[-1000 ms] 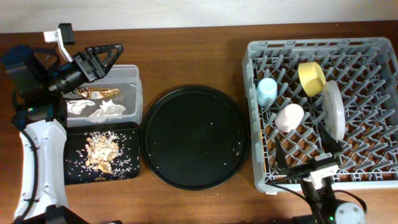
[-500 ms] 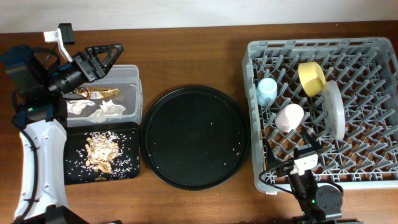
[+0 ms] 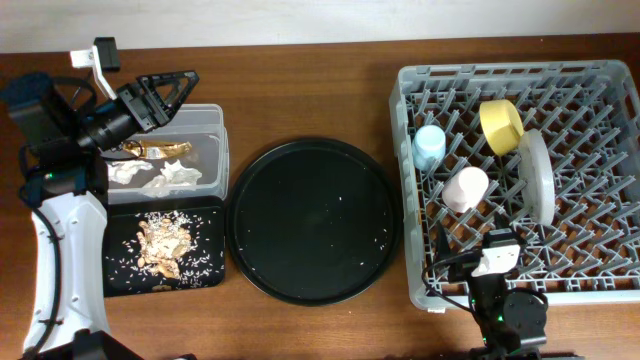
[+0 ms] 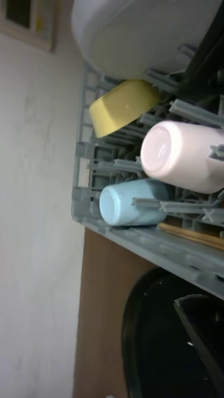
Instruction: Sort waste into correct bins and load items into the dishwasher rack
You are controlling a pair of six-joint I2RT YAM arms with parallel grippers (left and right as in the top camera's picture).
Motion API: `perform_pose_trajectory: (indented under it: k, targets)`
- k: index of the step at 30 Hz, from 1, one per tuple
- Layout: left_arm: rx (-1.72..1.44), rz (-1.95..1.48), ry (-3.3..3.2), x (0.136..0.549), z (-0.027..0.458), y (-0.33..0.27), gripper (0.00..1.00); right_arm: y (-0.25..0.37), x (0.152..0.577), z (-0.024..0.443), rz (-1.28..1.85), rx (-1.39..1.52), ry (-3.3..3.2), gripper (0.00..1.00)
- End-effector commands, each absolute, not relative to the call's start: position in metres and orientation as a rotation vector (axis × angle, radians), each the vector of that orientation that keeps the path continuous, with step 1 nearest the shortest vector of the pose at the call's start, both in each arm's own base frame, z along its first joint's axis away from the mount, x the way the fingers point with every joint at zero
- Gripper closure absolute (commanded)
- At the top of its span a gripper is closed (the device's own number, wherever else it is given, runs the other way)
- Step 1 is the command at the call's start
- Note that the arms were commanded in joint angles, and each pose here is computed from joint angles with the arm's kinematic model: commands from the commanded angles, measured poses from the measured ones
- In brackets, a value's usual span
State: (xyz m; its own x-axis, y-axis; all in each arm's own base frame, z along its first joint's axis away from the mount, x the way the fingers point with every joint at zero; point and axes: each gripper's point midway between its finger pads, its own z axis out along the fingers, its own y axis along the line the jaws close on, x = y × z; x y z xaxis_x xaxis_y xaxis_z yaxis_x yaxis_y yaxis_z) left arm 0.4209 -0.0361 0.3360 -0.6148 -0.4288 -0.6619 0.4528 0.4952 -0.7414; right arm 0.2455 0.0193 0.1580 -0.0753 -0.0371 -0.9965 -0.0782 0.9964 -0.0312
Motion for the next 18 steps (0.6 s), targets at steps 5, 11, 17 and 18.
perform_pose_trajectory:
  k: [5,11,17,18]
  targets:
    - [0.026,-1.243,1.845,0.4205,0.3387,-0.0348,0.01,0.0135,0.2457,0.1567,0.042,-0.019,1.645,0.02]
    - [0.025,-1.243,1.845,0.4205,0.3386,-0.0348,0.01,0.0134,0.2457,0.1565,0.041,-0.018,1.646,0.02]
    - [0.025,-1.243,1.845,0.4205,0.3386,-0.0348,0.01,0.0134,0.2457,0.1565,0.041,-0.018,1.646,0.02]
    - [0.025,-1.243,1.845,0.4205,0.3386,-0.0348,0.01,0.0134,0.2457,0.1565,0.041,-0.018,1.646,0.02]
